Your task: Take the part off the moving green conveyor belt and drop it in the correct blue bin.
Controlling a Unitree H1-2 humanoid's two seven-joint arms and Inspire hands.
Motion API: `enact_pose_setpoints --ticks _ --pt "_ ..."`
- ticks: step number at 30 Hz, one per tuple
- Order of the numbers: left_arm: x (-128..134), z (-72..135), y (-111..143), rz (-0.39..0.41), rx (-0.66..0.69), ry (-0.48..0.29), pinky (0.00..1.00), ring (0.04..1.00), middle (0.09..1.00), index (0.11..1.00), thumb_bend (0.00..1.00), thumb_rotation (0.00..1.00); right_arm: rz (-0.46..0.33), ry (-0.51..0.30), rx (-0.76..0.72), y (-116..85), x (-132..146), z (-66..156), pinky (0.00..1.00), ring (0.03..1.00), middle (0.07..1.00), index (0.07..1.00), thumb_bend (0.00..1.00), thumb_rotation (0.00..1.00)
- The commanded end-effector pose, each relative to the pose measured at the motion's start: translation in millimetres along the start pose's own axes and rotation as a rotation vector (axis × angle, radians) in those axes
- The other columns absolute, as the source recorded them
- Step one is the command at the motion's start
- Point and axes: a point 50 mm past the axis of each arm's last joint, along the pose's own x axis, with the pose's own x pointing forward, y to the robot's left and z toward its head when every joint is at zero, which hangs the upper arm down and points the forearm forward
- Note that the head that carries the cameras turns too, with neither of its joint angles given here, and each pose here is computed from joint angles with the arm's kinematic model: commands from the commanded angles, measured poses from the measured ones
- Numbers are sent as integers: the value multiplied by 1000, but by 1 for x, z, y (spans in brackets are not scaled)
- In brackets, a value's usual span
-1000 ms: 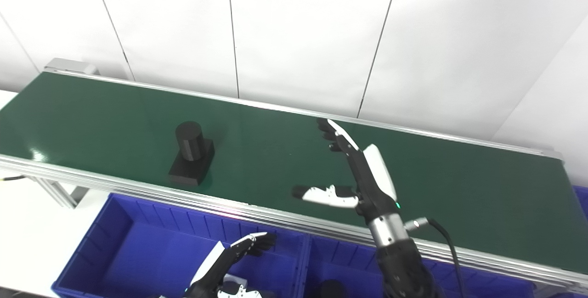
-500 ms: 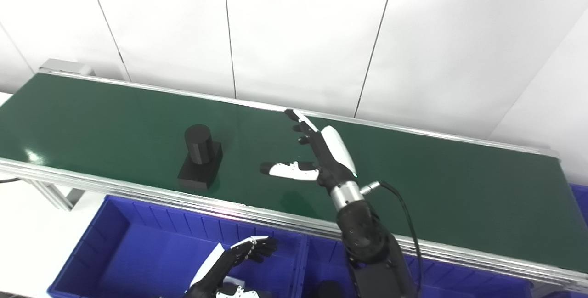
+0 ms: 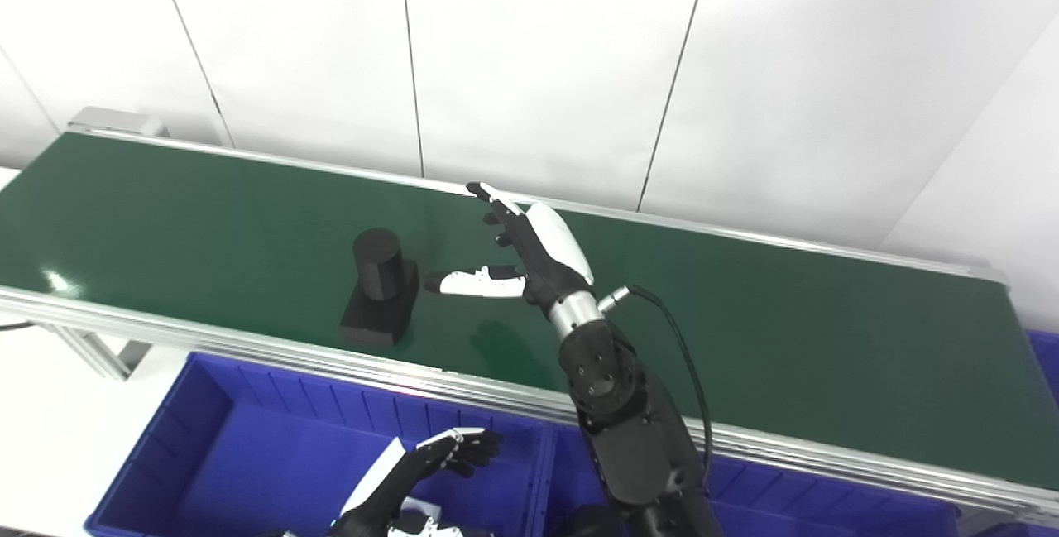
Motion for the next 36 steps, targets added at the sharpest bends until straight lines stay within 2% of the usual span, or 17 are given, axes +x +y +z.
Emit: enact_pose_setpoints --ticks 1,16,32,36 --pt "9 11 4 0 6 -80 670 721 760 780 913 589 -32 -61 -15 -6 18 28 719 841 921 922 943 550" --pt "7 13 -3 -2 22 -97 645 692 732 753 904 597 -7 -6 -13 24 44 26 698 849 938 938 961 541" --pt "6 18 -11 -26 -26 -98 645 697 730 742 959 586 23 9 -53 41 63 28 751 864 927 931 967 462" --pt "6 19 -13 -26 -27 -99 646 699 730 739 970 596 20 9 -64 45 65 26 719 845 922 920 964 414"
